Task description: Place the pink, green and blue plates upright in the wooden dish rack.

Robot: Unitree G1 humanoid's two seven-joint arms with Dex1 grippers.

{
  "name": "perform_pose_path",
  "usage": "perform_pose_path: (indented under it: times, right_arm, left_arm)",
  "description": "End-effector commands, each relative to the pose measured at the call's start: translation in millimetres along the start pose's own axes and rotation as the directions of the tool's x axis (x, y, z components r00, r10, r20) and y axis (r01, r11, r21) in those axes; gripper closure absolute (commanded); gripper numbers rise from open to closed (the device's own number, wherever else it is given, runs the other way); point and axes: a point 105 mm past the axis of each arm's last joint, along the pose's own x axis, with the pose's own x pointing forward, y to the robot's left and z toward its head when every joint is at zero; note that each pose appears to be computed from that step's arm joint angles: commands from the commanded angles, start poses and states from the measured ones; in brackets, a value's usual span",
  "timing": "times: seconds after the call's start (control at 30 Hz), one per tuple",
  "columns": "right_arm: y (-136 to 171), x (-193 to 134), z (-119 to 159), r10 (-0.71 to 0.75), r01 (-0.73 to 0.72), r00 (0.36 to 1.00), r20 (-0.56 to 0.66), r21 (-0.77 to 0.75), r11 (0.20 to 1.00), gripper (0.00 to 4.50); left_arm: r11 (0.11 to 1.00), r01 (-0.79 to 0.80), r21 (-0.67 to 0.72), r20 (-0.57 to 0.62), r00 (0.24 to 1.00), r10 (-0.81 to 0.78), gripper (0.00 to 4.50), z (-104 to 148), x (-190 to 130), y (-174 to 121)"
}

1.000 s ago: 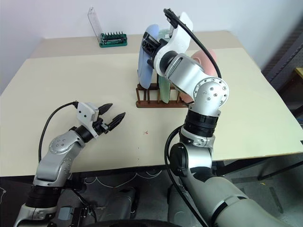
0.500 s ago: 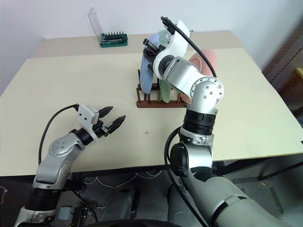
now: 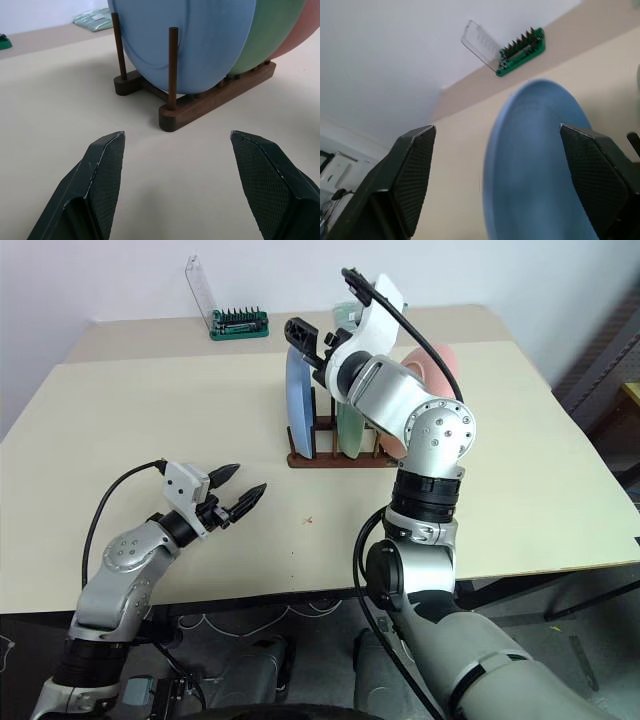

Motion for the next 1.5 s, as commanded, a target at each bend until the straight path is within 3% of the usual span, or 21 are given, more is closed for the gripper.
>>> perform_pose_path:
  times: [0.03,0.17,0.27,0.37,0.43,0.47,0.53,0.57,0.67,0.87,0.97,1.1,1.37,1.5]
  right_arm:
    - [40,-10,29,0.169,-0.158,0.98,0.1,-0.112,0.981,0.37]
    - [54,-21,47,0.271,-0.232,0.953,0.137,-0.248,0.941,0.37]
    - [57,-46,69,0.384,-0.269,0.91,0.157,-0.481,0.835,0.37]
    - [43,-73,64,0.435,-0.253,0.899,0.04,-0.764,0.593,1.6]
    - [35,-81,59,0.43,-0.252,0.902,-0.021,-0.837,0.486,2.63]
    - [19,-88,62,0.399,-0.234,0.916,-0.034,-0.854,0.465,3.16]
    - [-41,-113,83,0.22,-0.108,0.975,0.007,-0.856,0.506,4.22]
    - [-68,-125,92,0.113,-0.027,0.993,0.034,-0.864,0.503,4.47]
    - [-102,-139,102,-0.038,0.097,0.995,0.089,-0.882,0.461,4.47]
    - [-124,-147,105,-0.127,0.159,0.985,0.117,-0.903,0.4,4.47]
    - [-147,-140,86,-0.218,0.137,0.974,0.065,-0.932,0.335,4.47]
    - [-135,-126,71,-0.152,0.056,0.988,0.003,-0.938,0.343,4.47]
    - [-107,-118,65,-0.017,-0.036,0.999,-0.045,-0.937,0.347,4.47]
    - [-134,-124,73,-0.133,0.045,0.991,0.0,-0.94,0.337,4.47]
  left_arm:
    - [1.0,0.016,0.026,0.042,0.999,-0.017,1.02,11,1,-5]
    - [1.0,0.018,0.023,0.044,0.999,-0.019,1.02,11,2,-5]
    - [0.999,0.029,0.019,0.048,0.998,-0.03,1.02,11,4,-7]
    - [0.998,0.058,0.007,0.046,0.997,-0.058,1.02,10,5,-12]
    - [0.997,0.071,0.003,0.043,0.997,-0.071,1.02,9,6,-13]
    - [0.995,0.099,-0.003,0.038,0.994,-0.099,1.02,8,6,-17]
    - [0.982,0.186,-0.028,0.024,0.982,-0.185,1.02,3,11,-31]
    - [0.975,0.218,-0.034,0.021,0.976,-0.218,1.02,2,14,-36]
    - [0.967,0.253,-0.038,0.02,0.967,-0.252,1.02,1,20,-40]
    - [0.963,0.268,-0.027,0.025,0.963,-0.267,1.02,3,24,-40]
    - [0.963,0.267,-0.027,0.024,0.963,-0.267,1.02,4,23,-40]
    - [0.969,0.245,-0.02,0.023,0.969,-0.245,1.02,6,18,-39]
    - [0.974,0.226,-0.021,0.018,0.974,-0.226,1.02,6,15,-39]
    - [0.977,0.214,-0.009,0.022,0.977,-0.214,1.02,7,17,-35]
